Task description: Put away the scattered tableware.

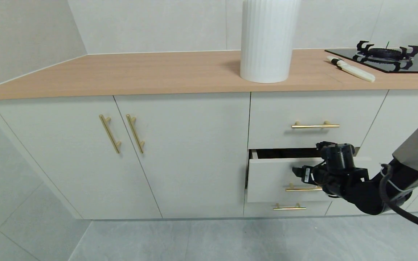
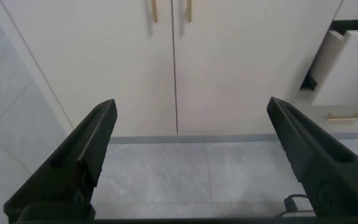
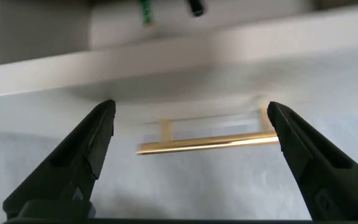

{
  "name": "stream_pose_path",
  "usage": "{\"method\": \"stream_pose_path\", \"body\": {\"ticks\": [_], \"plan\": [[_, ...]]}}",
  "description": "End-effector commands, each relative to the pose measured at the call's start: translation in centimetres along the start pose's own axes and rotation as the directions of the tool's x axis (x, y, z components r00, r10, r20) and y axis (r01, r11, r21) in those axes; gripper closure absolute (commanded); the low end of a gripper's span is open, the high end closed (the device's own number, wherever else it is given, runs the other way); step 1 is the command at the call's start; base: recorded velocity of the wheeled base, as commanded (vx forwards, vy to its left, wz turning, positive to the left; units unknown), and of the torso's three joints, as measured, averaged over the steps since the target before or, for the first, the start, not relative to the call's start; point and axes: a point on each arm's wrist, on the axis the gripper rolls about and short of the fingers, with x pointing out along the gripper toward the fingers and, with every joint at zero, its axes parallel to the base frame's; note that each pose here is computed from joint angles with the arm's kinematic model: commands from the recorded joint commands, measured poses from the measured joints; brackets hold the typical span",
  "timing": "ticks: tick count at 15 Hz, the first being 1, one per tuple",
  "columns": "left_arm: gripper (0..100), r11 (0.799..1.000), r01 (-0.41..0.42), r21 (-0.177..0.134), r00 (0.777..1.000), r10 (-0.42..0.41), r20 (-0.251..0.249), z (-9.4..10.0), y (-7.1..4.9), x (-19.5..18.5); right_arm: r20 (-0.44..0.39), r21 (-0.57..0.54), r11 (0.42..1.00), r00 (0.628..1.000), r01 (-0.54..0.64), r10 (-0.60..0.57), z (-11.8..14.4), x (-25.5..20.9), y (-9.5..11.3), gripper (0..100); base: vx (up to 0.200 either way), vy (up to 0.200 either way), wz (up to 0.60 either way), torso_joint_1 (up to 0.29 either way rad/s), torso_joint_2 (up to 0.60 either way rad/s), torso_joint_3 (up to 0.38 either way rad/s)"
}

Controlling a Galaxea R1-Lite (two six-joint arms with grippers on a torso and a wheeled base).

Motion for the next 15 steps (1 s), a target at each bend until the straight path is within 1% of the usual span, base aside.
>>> {"method": "stream_pose_path", "body": {"ticks": [1, 5, 8, 9, 15], "plan": [[0, 1.000, -0.001, 0.001, 1.000, 0.001, 0.000, 0.0, 0.0, 0.0, -0.012, 0.001, 1.000, 1.000, 0.011, -0.011, -1.2, 1.3, -0.4, 0, 0.000, 0.000, 0.00, 0.000, 0.00, 0.000], [0, 1.000, -0.001, 0.001, 1.000, 0.001, 0.000, 0.0, 0.0, 0.0, 0.033, 0.016, 1.000, 0.999, 0.004, -0.004, -1.2, 2.0, -0.5, 0, 0.000, 0.000, 0.00, 0.000, 0.00, 0.000], [0, 1.000, 0.001, -0.001, 1.000, -0.001, 0.000, 0.0, 0.0, 0.0, 0.094, 0.030, 1.000, 0.996, -0.007, 0.005, -1.1, 2.8, -0.6, 0, 0.000, 0.000, 0.00, 0.000, 0.00, 0.000], [0, 1.000, 0.001, -0.001, 1.000, -0.001, 0.000, 0.0, 0.0, 0.0, 0.102, 0.034, 0.999, 0.995, -0.010, 0.007, -1.1, 3.0, -0.6, 0, 0.000, 0.000, 0.00, 0.000, 0.00, 0.000], [0, 1.000, 0.001, -0.001, 1.000, -0.001, 0.000, 0.0, 0.0, 0.0, 0.162, 0.065, 0.997, 0.986, 0.030, -0.040, -0.3, 4.6, -0.9, 0, 0.000, 0.000, 0.00, 0.000, 0.00, 0.000]]}}
